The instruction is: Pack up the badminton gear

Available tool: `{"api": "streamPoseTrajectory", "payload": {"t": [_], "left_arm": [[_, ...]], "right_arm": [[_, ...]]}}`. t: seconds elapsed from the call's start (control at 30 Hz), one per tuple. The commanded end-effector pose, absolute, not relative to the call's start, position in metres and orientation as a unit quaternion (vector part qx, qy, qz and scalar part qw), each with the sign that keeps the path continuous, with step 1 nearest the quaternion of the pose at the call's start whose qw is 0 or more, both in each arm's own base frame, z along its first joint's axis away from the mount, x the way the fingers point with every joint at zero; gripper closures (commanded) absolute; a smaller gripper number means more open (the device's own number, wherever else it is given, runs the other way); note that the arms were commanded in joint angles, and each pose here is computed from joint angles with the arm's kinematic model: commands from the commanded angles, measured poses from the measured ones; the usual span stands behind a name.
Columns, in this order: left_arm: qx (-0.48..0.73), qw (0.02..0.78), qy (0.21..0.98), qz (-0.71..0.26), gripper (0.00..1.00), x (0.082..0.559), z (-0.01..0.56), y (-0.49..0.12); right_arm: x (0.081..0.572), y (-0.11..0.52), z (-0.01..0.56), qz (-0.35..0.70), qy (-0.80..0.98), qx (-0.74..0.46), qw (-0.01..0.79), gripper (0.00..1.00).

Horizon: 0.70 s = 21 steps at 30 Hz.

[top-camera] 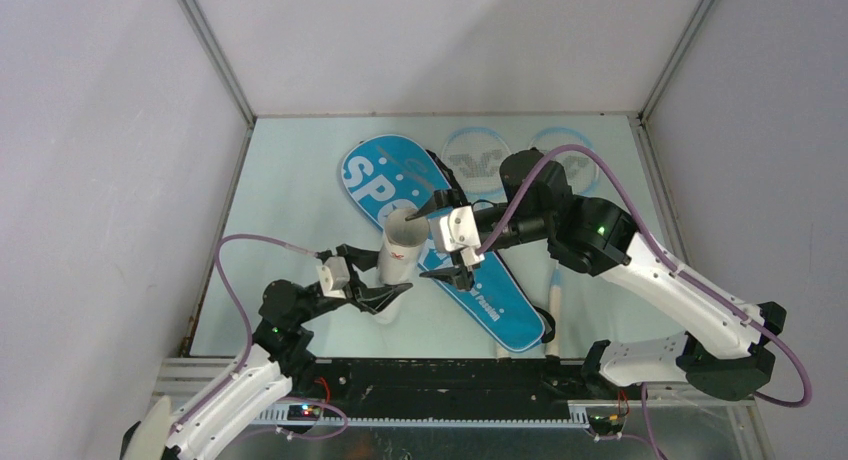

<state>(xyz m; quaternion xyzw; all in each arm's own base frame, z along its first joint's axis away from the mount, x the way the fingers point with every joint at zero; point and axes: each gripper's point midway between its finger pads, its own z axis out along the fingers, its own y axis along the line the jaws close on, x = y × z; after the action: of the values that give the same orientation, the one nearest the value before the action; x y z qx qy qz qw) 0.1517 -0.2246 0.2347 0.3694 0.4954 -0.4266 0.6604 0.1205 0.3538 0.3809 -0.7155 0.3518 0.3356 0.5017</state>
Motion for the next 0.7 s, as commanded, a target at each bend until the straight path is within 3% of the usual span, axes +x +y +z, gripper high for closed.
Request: {"api": "streamPoseTrajectory", "payload": {"t": [0.0, 0.4, 0.67], "left_arm": [[0.366, 0.735, 0.402, -0.405, 0.66, 0.145, 0.296, -0.216], [0.365, 0.736, 0.399, -0.409, 0.66, 0.147, 0.301, -0.218], [0.344, 0.744, 0.398, -0.413, 0.65, 0.15, 0.307, -0.215]], "right_arm": [[0.1, 0.347, 0.338, 0.371, 0.372, -0.742, 0.417, 0.12], [0.088, 0.354, 0.331, 0.398, 0.358, -0.748, 0.393, 0.12], [0.105, 0.353, 0.344, 0.389, 0.385, -0.718, 0.43, 0.09]]}}
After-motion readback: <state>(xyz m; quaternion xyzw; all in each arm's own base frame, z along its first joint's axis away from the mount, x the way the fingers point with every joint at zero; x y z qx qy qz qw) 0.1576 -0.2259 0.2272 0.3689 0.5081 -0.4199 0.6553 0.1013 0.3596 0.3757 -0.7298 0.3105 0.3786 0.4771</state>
